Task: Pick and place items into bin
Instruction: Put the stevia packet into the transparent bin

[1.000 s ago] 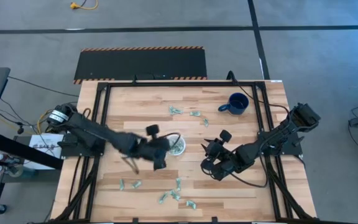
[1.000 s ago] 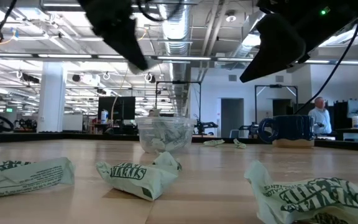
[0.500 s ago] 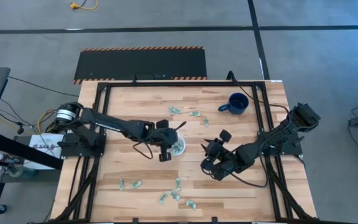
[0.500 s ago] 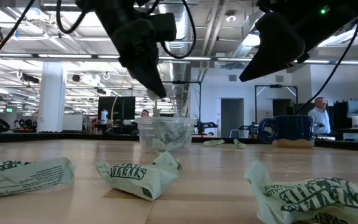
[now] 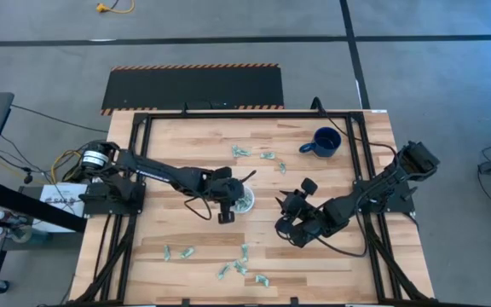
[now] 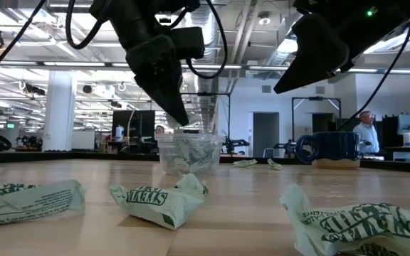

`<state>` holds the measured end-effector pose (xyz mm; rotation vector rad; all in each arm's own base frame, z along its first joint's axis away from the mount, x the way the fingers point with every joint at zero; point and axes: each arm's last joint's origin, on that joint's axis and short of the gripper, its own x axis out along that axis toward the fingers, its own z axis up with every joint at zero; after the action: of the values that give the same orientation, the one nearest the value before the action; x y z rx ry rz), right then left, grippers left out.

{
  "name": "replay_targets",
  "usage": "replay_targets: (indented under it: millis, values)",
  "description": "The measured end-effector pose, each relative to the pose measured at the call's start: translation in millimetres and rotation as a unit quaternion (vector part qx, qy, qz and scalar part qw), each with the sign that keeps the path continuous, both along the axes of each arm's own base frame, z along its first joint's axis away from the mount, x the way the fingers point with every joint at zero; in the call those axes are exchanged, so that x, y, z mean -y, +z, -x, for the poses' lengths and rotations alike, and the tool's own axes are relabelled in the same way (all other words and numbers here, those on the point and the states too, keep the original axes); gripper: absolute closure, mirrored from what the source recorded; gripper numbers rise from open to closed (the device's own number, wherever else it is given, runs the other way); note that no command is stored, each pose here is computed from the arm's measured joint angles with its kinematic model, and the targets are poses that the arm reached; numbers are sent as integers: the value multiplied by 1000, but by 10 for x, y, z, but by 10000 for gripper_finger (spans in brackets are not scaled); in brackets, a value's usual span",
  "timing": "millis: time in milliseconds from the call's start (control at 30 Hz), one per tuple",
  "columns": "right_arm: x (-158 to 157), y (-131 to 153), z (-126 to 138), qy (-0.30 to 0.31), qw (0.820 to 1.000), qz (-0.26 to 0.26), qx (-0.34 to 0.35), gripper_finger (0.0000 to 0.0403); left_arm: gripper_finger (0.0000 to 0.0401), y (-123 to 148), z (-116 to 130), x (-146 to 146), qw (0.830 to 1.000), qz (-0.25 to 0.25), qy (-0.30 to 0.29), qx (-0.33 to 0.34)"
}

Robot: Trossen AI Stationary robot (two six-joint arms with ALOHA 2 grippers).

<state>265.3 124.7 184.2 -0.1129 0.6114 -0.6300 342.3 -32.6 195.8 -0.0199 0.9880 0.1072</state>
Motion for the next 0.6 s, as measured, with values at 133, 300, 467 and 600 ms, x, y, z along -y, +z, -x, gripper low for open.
replay_targets:
  millis: [133,300,467,600]
  values:
    - [0,0,0,0,1000,0,0,294,395,-1,5,-1,1000,4,7,-2]
    - [3,0,-2,-1,1000,0,1,294,363,-8,16,-2,1000,7,12,-8]
    - [38,4,-27,-8,1000,-4,5,294,327,5,49,-7,1000,4,14,-19]
    - [90,4,-49,-22,1000,-9,10,294,312,40,71,-18,1000,-9,24,-18]
